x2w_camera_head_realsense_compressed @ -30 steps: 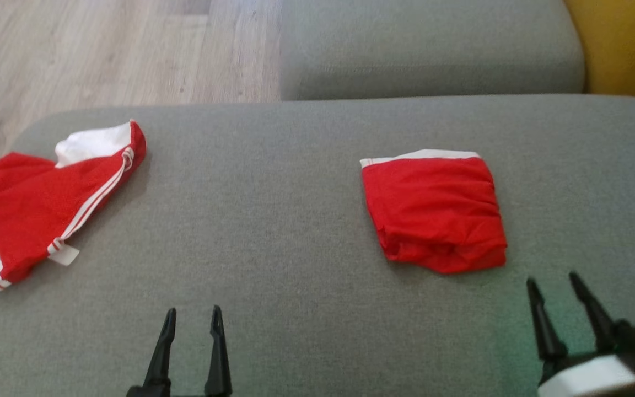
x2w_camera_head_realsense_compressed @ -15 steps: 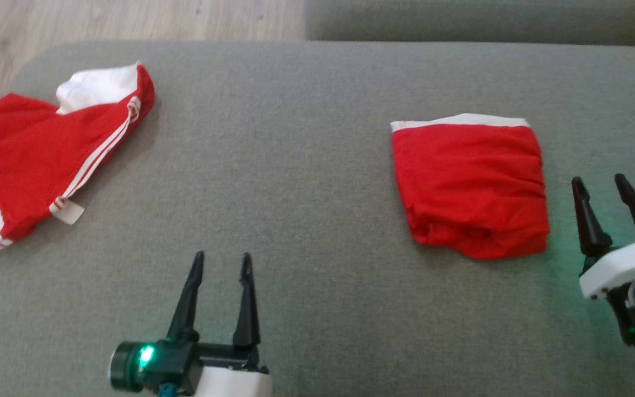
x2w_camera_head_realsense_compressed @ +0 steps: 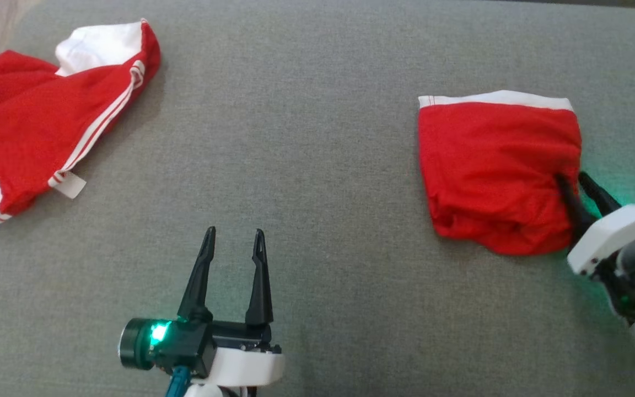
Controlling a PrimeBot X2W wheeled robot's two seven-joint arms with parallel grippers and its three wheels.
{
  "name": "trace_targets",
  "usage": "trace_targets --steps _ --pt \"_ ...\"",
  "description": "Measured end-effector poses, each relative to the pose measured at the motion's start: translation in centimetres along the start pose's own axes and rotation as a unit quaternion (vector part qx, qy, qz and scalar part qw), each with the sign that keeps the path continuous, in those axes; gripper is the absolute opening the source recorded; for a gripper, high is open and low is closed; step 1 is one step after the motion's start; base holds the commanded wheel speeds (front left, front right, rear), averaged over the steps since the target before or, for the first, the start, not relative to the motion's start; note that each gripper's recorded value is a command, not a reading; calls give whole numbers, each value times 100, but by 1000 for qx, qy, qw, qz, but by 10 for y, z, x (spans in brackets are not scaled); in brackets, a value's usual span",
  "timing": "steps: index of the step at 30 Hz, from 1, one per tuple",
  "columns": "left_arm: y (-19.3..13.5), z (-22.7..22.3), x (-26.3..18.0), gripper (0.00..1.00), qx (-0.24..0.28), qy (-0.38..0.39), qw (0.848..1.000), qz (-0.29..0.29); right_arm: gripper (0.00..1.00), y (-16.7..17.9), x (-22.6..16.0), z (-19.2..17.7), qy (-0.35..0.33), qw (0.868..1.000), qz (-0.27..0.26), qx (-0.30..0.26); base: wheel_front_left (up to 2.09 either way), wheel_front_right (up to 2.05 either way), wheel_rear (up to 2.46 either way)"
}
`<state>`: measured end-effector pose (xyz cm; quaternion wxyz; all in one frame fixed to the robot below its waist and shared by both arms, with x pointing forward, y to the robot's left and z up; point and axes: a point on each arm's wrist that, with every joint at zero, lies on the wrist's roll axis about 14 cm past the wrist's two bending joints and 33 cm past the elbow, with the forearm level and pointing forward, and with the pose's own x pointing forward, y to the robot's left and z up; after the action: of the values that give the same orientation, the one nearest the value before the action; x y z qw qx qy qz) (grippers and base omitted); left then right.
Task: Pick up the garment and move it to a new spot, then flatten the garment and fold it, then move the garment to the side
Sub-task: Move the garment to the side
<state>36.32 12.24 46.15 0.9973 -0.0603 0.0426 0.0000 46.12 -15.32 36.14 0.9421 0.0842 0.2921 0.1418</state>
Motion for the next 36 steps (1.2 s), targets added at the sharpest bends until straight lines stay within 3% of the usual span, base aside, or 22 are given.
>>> trace_targets --steps 7,14,21,26,27,28,32,36 --pt "-14 -4 10 100 -8 5 1000 -20 0 -28 -10 20 -38 999 -18 15 0 0 0" --pt "-44 -8 38 100 -13 3 998 -69 0 -110 -48 45 -49 993 -96 -39 0 0 0" --pt "-73 -30 69 100 -23 21 993 -117 0 -201 -93 65 -38 974 -206 -83 0 0 0" --pt "-87 -45 85 100 -24 30 990 -138 0 -247 -118 78 -46 956 -271 -102 0 0 0" --pt "-89 -47 87 100 -25 31 989 -142 35 -254 -122 83 -54 952 -281 -109 0 0 0" --pt "-91 -49 89 100 -26 33 989 -144 100 -259 -125 89 -64 948 -290 -114 0 0 0" --pt "-93 -49 91 100 -24 33 988 -146 100 -262 -126 104 -95 941 -299 -130 0 0 0" --pt "-88 -36 86 100 -16 19 990 -138 100 -244 -116 101 -107 944 -282 -135 0 0 0"
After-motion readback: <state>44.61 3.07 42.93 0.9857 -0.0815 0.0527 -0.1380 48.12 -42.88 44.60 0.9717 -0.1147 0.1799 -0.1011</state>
